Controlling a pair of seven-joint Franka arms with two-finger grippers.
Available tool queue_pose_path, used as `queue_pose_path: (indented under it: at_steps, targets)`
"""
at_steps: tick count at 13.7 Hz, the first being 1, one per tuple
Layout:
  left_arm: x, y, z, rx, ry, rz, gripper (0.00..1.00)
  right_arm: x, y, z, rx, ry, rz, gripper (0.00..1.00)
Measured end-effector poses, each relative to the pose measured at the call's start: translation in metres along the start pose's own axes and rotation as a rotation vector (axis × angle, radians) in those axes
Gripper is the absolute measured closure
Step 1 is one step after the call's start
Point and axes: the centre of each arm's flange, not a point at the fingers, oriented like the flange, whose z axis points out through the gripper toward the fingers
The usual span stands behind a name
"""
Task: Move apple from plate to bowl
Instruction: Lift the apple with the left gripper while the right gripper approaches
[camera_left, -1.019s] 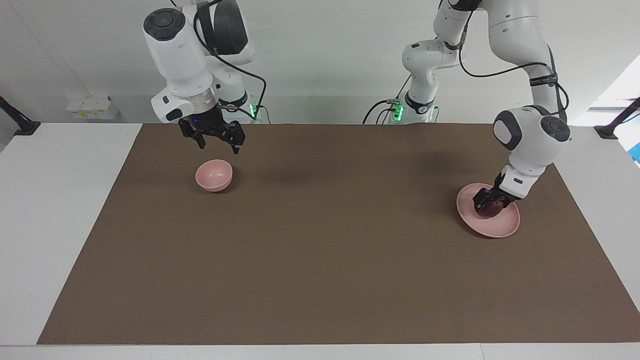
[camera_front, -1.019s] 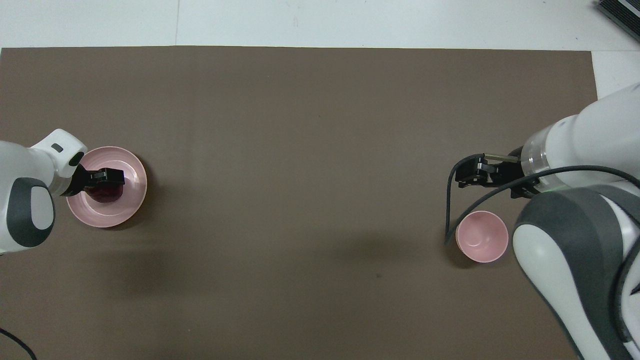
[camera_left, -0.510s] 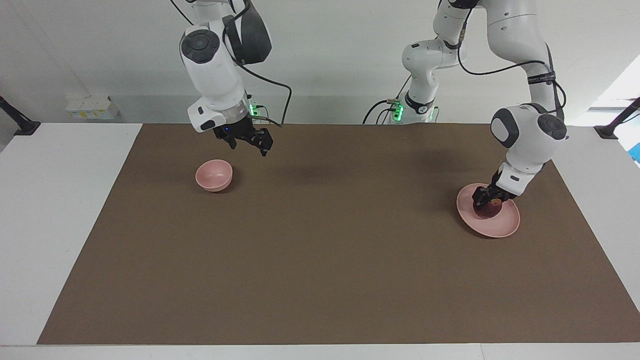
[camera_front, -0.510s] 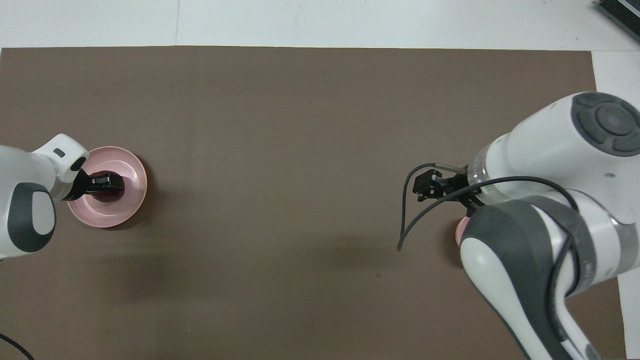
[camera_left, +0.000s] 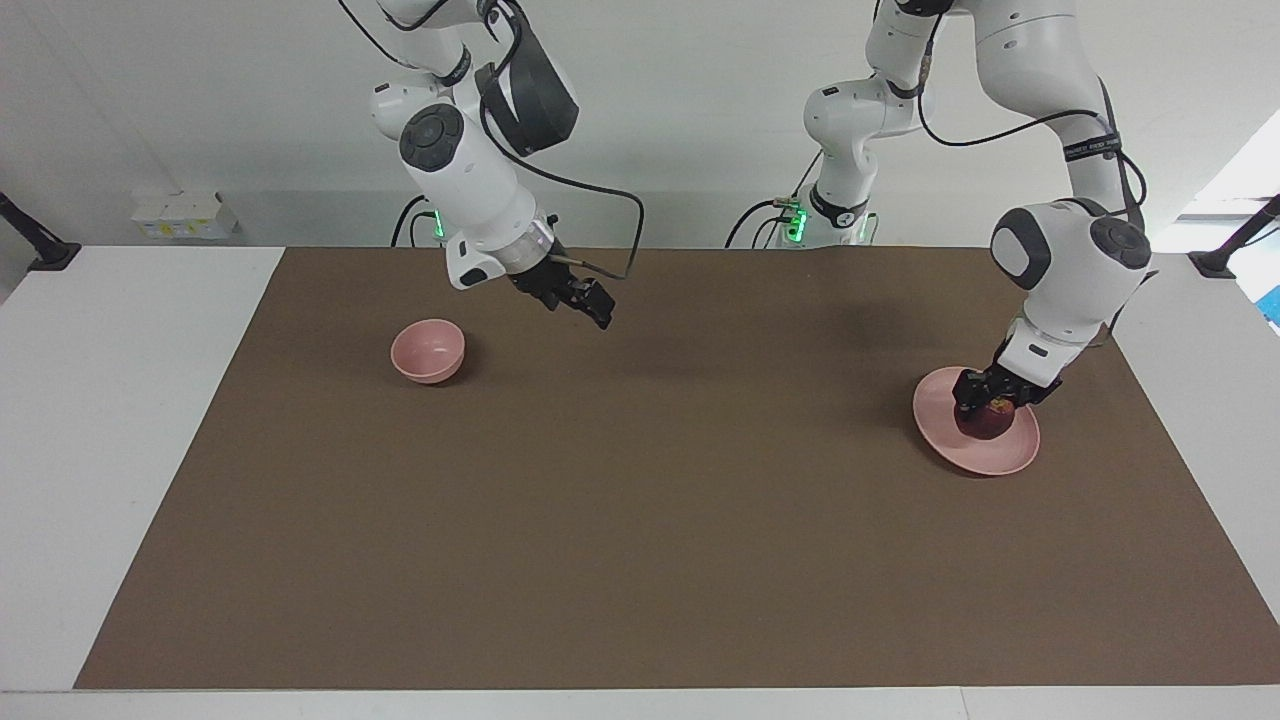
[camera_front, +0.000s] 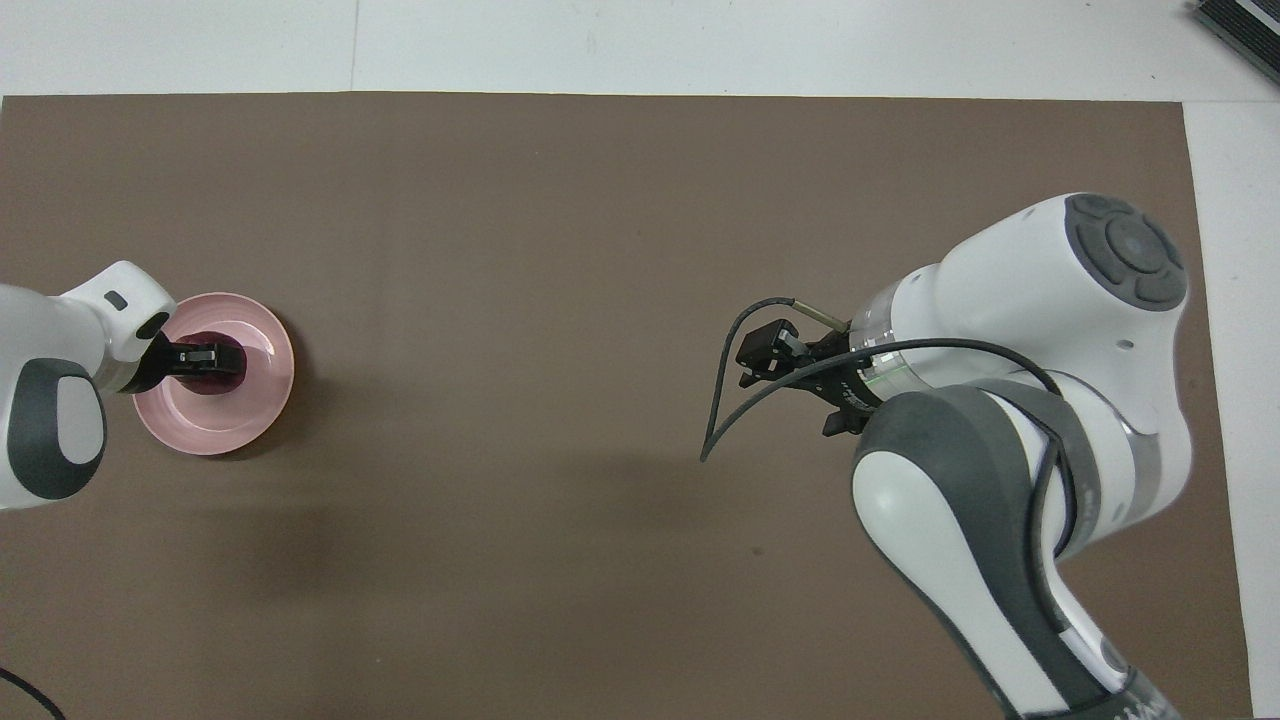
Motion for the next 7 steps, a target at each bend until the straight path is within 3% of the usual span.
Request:
queue_pose_path:
  at_steps: [4, 7]
  targets:
    - [0.002, 0.048, -0.068, -0.228, -0.043, 0.029, 0.33, -0.008, -0.013, 0.002, 0.107, -0.070, 0.118, 0.00]
    - [-0.010, 0.082, -0.086, -0.381, -0.071, 0.053, 0.33, -0.007, -0.020, 0.002, 0.192, -0.137, 0.256, 0.00]
